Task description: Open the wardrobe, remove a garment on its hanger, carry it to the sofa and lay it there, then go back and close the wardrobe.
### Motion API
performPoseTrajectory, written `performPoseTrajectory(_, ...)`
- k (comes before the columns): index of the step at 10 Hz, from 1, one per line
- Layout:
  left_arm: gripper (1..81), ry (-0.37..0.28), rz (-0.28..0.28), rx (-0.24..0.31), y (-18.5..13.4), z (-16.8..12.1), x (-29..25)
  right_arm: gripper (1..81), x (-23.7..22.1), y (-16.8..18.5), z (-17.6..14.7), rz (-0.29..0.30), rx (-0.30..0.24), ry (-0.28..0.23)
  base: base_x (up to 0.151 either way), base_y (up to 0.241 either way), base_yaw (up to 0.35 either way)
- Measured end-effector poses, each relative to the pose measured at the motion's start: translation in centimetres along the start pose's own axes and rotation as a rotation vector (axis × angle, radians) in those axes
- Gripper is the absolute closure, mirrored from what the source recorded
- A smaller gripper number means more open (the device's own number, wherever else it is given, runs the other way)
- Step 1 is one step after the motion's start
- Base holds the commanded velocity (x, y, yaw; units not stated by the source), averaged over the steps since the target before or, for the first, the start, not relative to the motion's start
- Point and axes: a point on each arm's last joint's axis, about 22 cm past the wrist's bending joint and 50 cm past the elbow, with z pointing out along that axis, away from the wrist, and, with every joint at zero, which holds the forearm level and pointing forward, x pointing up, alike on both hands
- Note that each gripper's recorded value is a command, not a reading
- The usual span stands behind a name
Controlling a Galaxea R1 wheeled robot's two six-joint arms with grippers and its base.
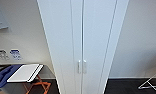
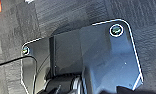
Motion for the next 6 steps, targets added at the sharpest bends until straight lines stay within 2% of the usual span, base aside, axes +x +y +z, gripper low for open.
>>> performPoseTrajectory(2,1.0,-0.047,-0.007,-0.064,4.6,1.1,-4.8,1.0,-2.8,2.7,0.0,-0.039,-0.062,-0.021,0.000,0.000,0.000)
performPoseTrajectory(3,1.0,-0.046,-0.003,-0.090,6.4,1.6,-4.9,1.0,-4.6,3.6,0.0,-0.061,-0.087,-0.039,0.000,0.000,0.000)
performPoseTrajectory(4,1.0,-0.043,0.004,-0.079,6.8,1.9,-4.2,1.0,-6.4,3.7,0.1,-0.073,-0.093,-0.057,0.000,0.000,0.000)
performPoseTrajectory(6,1.0,-0.053,0.012,-0.022,5.8,2.2,-3.6,1.0,-11.1,2.1,0.6,-0.109,-0.069,-0.106,0.000,0.000,0.000)
